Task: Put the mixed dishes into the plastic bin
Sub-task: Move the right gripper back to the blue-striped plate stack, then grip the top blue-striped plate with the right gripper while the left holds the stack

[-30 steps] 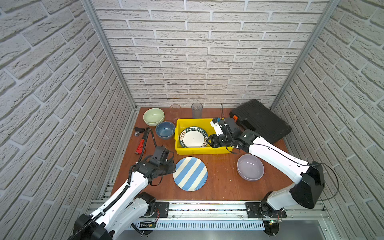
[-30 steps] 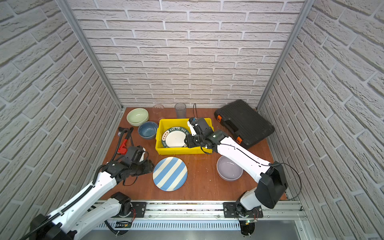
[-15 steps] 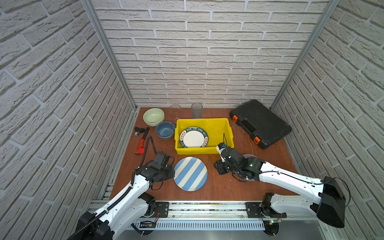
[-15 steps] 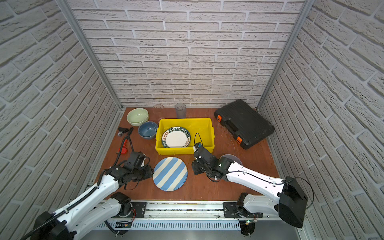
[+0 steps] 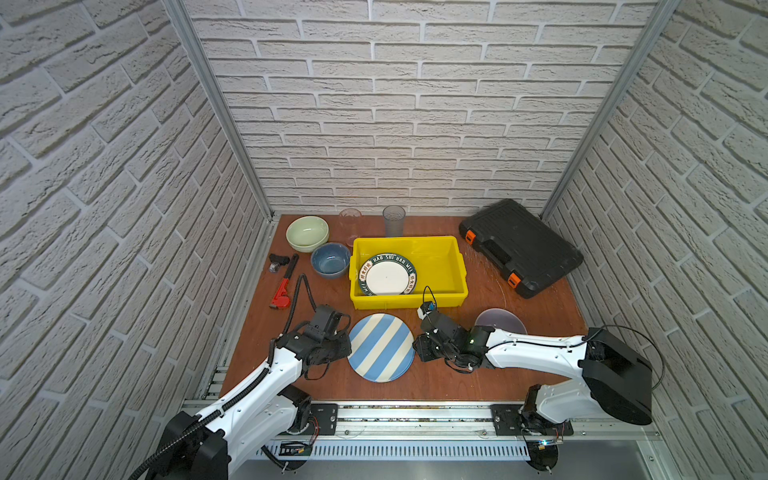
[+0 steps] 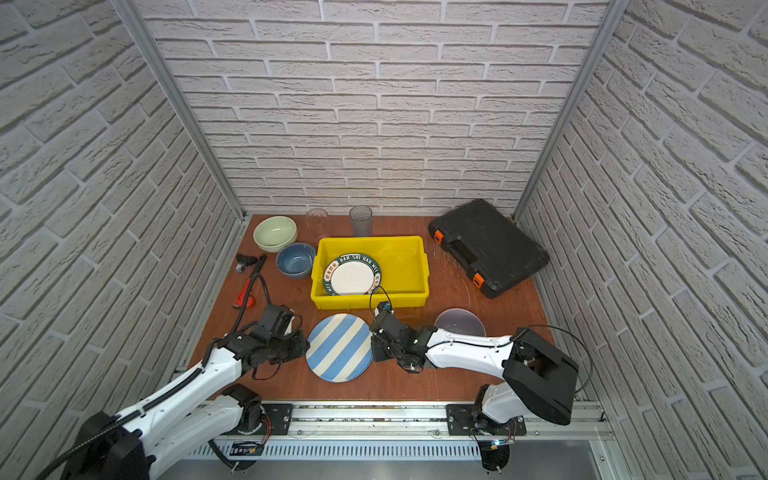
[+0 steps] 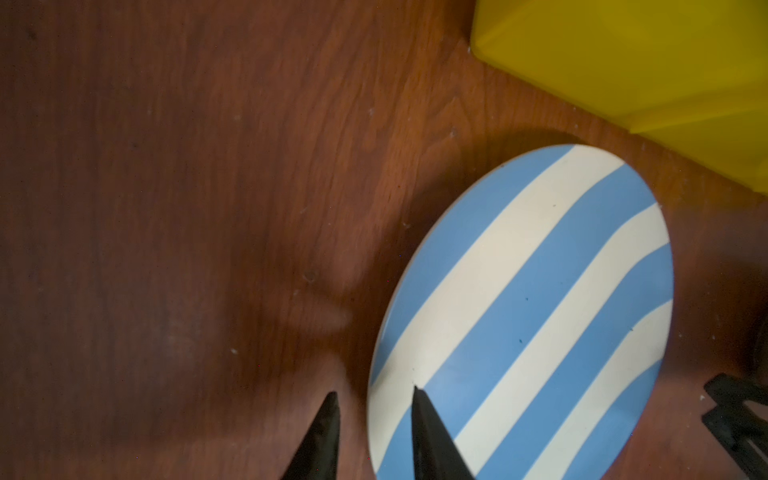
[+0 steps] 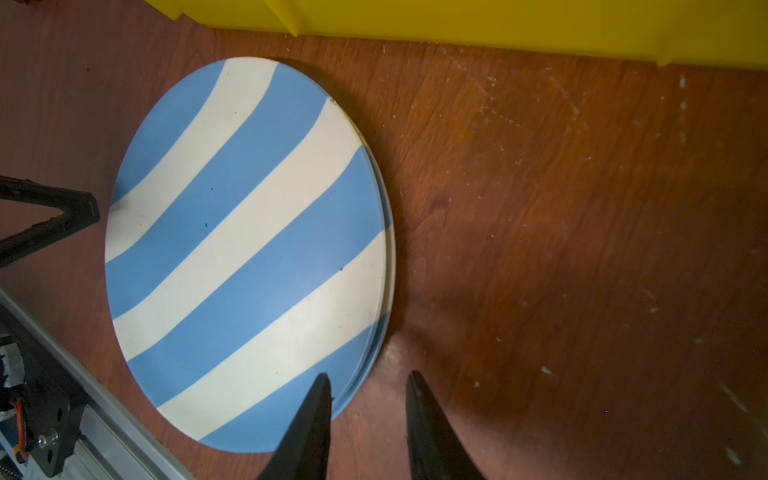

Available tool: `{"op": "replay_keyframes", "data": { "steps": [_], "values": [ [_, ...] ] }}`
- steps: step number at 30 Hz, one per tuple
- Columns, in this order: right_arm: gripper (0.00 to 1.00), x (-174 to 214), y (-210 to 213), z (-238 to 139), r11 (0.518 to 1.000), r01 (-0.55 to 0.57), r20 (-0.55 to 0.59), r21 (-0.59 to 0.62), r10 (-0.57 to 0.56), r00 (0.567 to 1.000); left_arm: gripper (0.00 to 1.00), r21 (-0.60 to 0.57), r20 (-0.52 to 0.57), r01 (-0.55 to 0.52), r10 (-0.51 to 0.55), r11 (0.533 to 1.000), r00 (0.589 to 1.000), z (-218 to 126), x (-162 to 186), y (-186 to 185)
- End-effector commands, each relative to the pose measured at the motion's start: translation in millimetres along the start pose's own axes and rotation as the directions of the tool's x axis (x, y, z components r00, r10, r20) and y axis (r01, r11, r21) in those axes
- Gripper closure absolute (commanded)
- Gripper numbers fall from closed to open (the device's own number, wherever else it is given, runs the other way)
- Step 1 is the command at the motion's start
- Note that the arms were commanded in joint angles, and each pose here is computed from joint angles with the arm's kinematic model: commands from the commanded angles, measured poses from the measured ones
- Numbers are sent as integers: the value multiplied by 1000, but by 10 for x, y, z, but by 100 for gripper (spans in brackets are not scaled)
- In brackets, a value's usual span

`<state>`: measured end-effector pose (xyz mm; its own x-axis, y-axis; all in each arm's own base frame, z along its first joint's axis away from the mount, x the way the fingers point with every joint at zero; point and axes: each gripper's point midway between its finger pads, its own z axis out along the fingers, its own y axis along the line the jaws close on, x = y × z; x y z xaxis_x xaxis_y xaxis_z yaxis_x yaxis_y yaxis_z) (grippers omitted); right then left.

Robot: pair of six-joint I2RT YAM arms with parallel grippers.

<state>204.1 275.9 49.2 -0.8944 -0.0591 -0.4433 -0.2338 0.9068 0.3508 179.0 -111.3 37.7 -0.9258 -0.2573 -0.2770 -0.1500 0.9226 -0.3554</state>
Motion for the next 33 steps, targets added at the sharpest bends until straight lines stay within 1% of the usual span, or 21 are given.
{"op": "replay_keyframes", "data": {
  "steps": [1,14,19,25,30,33],
  "values": [
    [67,-89,142,56,998,-36,44,-58,39,998,70,4,5,-11,11,1000,1000,49,8,5],
    [70,-42,117,242,997,-67,21,-34,68,997,77,-8,-9,-12,12,1000,1000,111,48,47],
    [70,-18,132,280,996,-82,11,-47,83,996,79,-16,-18,-14,13,1000,1000,131,70,70],
    [71,-39,104,227,996,-80,20,-30,81,997,84,-21,-25,-15,14,1000,1000,156,85,84],
    [70,-89,63,140,999,-45,26,17,45,999,87,-22,-26,-14,14,1000,1000,169,85,85],
    [70,-104,71,124,999,-35,26,21,34,999,88,-23,-29,-15,14,1000,999,183,95,94]
  ]
}}
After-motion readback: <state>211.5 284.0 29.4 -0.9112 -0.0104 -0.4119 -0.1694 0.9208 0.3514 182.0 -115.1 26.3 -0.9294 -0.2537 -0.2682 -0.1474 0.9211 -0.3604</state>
